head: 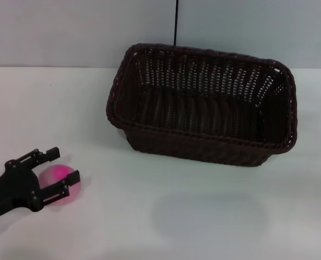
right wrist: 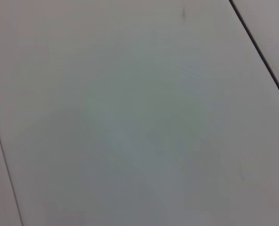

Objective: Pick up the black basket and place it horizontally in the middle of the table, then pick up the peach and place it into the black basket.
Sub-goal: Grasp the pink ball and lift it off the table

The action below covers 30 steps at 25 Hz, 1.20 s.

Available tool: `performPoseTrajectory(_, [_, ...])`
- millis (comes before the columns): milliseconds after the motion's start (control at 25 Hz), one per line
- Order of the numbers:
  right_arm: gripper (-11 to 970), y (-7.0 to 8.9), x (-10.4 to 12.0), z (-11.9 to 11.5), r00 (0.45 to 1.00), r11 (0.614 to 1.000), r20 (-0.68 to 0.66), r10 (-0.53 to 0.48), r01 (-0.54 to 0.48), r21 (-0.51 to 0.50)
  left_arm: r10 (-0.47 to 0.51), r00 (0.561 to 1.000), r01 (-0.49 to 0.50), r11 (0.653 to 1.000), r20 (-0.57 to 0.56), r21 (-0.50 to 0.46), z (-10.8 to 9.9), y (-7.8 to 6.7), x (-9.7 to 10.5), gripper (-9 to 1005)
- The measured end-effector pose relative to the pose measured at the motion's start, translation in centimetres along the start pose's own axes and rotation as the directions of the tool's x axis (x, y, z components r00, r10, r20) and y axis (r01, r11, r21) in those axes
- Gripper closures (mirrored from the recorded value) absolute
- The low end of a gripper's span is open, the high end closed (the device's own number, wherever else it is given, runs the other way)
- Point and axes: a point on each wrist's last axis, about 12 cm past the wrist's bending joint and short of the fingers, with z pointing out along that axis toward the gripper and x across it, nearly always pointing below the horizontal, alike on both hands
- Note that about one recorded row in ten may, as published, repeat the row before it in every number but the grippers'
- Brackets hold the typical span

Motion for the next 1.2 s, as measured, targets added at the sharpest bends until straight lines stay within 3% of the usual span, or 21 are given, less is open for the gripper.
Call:
performPoseTrajectory(760, [300, 0.33, 0.62, 0.02, 1.0, 1.0, -0.014, 0.0, 0.0, -0.007, 0.013, 0.994, -0.01, 1.0, -0.106, 0.026, -0.43, 0.31, 0.71, 267])
performPoseTrajectory(1040, [299, 0.39, 0.73, 0.02, 1.0, 1.0, -0.016, 0.005, -0.005, -0.008, 0.021, 0.994, -0.017, 0.999, -0.11, 0.038, -0.22, 0.34, 0.62, 480])
performPoseTrajectory(1120, [299, 0.42, 0.8, 0.0, 1.0, 1.0, -0.017, 0.008, -0.008, -0.007, 0.022, 0.994, -0.018, 0.999, -0.11, 0.042, -0.18, 0.33, 0.6, 632])
performPoseTrajectory(1200, [299, 0.43, 0.83, -0.01, 1.0, 1.0, -0.017, 0.009, -0.009, -0.007, 0.024, 0.994, -0.018, 0.998, -0.107, 0.056, -0.14, 0.3, 0.41, 646])
